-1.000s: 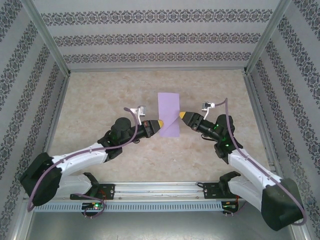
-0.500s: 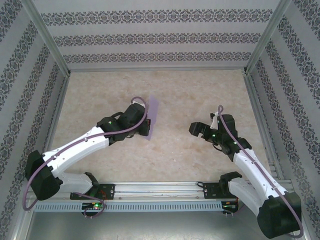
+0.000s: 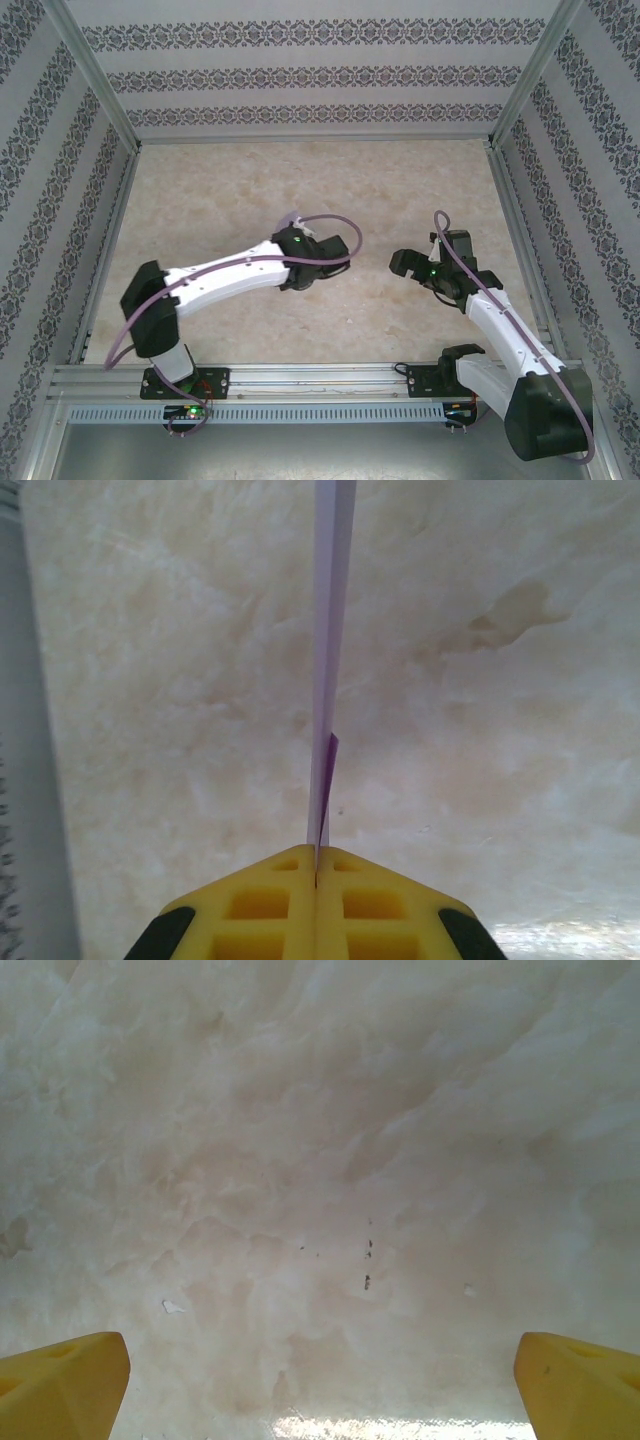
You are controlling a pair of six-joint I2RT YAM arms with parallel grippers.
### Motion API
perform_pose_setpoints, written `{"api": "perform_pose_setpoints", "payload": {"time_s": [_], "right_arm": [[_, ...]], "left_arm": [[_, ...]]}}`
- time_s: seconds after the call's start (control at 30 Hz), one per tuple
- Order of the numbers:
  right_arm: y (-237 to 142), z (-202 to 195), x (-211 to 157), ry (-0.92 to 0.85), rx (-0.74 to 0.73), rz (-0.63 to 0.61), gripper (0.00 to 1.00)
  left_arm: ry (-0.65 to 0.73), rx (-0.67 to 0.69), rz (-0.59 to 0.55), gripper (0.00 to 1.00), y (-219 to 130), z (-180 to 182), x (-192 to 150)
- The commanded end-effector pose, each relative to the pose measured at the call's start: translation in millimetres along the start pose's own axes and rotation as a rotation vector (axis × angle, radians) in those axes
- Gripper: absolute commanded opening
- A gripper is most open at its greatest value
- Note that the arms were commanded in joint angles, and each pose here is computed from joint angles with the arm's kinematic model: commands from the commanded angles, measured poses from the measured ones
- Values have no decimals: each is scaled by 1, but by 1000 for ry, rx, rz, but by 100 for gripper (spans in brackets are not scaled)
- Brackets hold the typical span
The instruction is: Fold a paper plane with a square sheet of paper (fold left side to right side)
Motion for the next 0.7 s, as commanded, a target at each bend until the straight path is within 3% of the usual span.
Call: {"api": "perform_pose_setpoints", "payload": {"time_s": [0.0,0.33,0.5,0.67], "right_arm": [[-1,-6,0,-11,-20,-20,98],[5,-8,-2,-17,-16,15,98],[5,-10,-3,-11,-22,15,98],[7,-10,-5,-3,-12,31,98]], "left_arm": [[45,124,35,0,-3,-4,-6],[-85,-152,83,0,34,-87,-13],[-190,-347,53,16,39,-111,-10],[-279,-529,25,21,43,-129,1]]}}
Point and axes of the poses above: each hand's point on the last joint's axis, 136 mm out from that joint toward the fingers, its own y axis out along the fingers, its own z axis along the line the jaws close on, x = y × z, the point moved 7 cm from there along -y, back along the fingers, and after that the axes turned 9 degrees about y, right-handed, at the moved point
